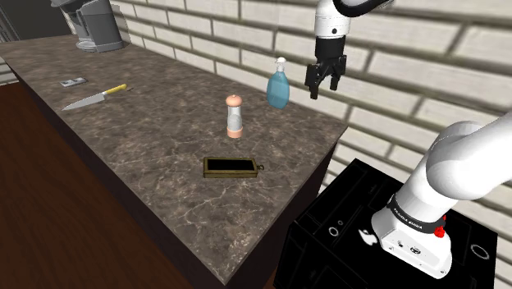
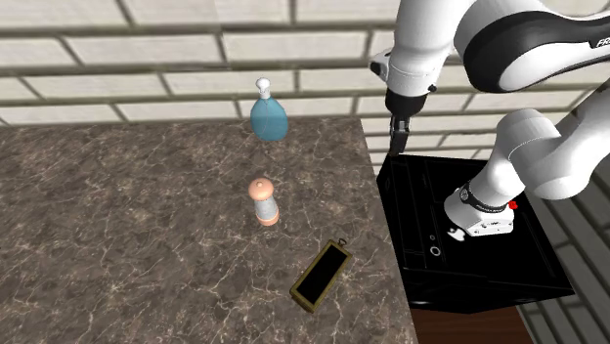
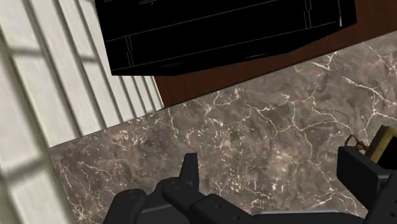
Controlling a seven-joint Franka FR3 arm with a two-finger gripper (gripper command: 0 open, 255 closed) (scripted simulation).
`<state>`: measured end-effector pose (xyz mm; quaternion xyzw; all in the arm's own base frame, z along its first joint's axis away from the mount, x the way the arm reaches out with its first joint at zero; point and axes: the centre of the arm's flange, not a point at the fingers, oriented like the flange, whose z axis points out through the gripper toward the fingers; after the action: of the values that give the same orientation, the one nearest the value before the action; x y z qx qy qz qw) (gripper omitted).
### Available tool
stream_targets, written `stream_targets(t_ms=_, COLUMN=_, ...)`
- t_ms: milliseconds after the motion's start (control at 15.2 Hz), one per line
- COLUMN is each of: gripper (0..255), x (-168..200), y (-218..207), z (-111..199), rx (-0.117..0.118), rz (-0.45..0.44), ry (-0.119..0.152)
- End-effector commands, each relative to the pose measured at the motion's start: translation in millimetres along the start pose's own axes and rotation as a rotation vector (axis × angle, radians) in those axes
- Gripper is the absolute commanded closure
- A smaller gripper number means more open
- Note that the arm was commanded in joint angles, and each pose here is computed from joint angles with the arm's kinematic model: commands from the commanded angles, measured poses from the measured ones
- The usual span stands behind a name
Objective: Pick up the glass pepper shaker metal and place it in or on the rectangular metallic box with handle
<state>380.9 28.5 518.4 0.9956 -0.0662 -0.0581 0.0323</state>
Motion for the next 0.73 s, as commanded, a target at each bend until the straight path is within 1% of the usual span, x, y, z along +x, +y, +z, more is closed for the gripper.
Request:
stream_targets(t_ms=0, gripper=0, x=25, y=-11, z=3, rx=0.006, rz=0.002, ry=0.002)
stream_targets(t_ms=660, gripper=0, x=144, y=-59, z=18, rx=0.034, rz=0.013, ry=0.010)
